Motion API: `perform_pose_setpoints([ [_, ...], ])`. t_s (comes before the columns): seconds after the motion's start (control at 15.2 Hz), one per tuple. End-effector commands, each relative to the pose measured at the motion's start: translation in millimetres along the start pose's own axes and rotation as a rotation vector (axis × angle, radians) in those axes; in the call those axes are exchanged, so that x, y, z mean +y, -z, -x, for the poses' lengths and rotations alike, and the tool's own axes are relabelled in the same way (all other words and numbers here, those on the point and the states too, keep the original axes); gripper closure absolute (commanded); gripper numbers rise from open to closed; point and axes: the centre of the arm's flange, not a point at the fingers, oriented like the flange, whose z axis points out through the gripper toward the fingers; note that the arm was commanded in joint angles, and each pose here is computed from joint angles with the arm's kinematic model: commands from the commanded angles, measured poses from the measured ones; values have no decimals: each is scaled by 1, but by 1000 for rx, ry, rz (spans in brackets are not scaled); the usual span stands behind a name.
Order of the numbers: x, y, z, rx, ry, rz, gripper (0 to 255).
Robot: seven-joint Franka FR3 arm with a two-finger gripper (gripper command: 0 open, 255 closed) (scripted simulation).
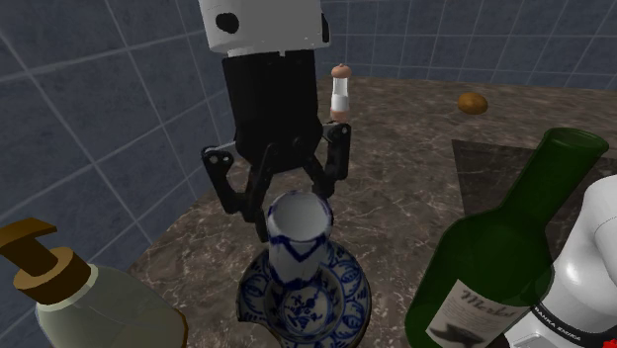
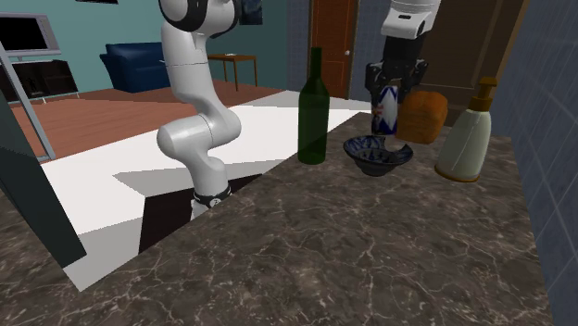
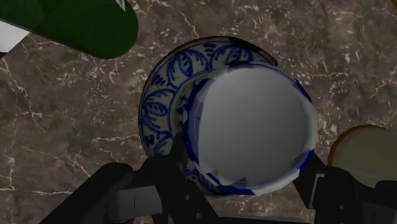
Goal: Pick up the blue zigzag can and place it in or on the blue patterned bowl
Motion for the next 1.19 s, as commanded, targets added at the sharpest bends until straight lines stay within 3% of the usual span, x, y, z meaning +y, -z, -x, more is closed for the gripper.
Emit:
perform_pose_setpoints([
  [0.0, 1, -10, -3, 1, 0, -1, 255],
  [0.4, 3, -43, -11, 1, 0, -1, 255],
  [0.92, 3, -43, -11, 1, 0, -1, 255],
  [0.99, 3, -43, -11, 1, 0, -1, 0],
  [1.12, 3, -43, -11, 1, 0, -1, 0],
])
